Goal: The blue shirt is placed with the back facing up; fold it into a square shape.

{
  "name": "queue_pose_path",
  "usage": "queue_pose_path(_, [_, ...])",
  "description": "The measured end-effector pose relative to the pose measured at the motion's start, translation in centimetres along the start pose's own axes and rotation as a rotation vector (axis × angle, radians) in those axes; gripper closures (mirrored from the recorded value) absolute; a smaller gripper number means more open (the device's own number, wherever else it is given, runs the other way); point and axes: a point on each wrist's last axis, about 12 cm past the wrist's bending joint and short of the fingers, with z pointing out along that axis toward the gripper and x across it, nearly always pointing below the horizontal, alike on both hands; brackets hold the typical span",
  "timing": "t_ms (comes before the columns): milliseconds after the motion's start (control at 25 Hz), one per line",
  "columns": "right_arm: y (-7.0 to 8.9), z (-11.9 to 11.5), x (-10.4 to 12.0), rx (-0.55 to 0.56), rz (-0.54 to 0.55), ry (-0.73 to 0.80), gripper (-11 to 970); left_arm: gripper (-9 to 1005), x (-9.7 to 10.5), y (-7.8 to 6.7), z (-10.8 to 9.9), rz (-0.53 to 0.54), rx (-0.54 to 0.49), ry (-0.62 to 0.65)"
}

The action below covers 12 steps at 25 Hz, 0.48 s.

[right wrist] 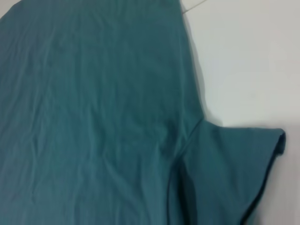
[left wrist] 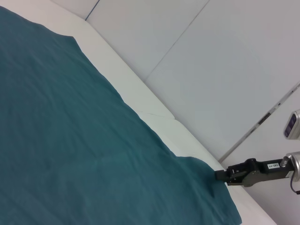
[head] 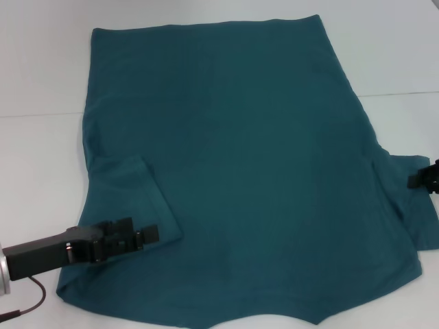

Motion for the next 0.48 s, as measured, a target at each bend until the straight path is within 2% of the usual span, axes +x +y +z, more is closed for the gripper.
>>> queue_pose_path(200, [-0.06, 0.12, 0.22, 0.0, 0.003, 0.009, 687, 33, -0.01, 0.02, 0.0, -0.001, -0.002, 0.0])
queue_pose_path(440, [-0.18, 0.27, 0.48, 0.003, 0.007, 0.02, 917, 33, 0.01, 0.08, -0.02, -0.003, -0.007, -0.002])
queue_pose_path(480, [-0.23, 0.25, 0.5, 0.006, 0.006, 0.022, 922, 33, 0.0, 0.08, -0.02, -0.003, -0.007, -0.002])
